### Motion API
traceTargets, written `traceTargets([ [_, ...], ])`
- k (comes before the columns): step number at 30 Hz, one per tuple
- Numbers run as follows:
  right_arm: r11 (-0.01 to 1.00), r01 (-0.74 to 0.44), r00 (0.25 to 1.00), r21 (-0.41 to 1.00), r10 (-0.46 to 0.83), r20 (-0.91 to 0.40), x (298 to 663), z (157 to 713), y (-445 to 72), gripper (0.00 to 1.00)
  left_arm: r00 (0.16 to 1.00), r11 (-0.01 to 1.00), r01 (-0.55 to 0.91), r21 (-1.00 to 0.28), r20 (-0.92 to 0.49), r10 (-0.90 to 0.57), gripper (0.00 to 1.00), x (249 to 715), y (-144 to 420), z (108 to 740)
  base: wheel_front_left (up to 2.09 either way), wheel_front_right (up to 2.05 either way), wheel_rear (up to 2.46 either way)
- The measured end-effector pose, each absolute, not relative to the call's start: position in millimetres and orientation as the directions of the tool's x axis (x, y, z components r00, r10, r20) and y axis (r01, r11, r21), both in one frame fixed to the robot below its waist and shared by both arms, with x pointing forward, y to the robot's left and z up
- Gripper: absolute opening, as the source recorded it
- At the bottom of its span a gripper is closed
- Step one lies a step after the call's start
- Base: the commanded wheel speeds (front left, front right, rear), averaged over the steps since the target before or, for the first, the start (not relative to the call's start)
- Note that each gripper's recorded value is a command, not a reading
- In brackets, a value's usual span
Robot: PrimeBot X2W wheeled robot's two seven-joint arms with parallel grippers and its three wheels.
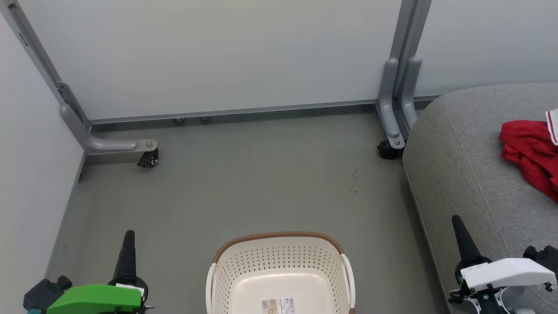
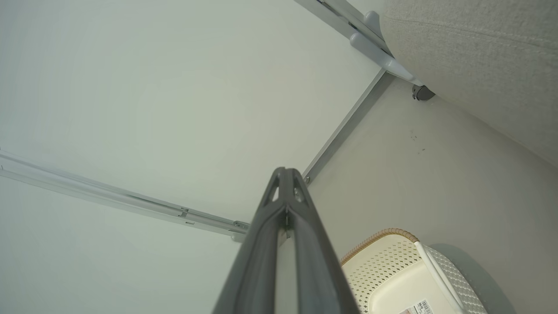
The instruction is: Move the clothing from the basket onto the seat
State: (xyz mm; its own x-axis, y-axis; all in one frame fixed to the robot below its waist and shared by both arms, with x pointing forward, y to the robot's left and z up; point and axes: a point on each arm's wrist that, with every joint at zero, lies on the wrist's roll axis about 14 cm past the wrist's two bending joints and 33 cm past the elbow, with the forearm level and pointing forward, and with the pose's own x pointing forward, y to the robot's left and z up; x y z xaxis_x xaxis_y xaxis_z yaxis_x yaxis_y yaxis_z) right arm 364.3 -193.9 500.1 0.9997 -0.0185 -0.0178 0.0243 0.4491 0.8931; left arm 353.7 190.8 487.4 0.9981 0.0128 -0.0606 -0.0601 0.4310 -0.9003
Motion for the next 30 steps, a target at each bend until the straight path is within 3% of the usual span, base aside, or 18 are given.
traceTargets([
  [30, 0.175, 0.019, 1.000, 0.984, -0.007, -0.018, 379, 503, -197, 0.00, 0.999, 0.170, -0.039, -0.985, -0.038, 0.006, 0.00, 375, 197, 497, 0.00, 0.00, 0.00],
])
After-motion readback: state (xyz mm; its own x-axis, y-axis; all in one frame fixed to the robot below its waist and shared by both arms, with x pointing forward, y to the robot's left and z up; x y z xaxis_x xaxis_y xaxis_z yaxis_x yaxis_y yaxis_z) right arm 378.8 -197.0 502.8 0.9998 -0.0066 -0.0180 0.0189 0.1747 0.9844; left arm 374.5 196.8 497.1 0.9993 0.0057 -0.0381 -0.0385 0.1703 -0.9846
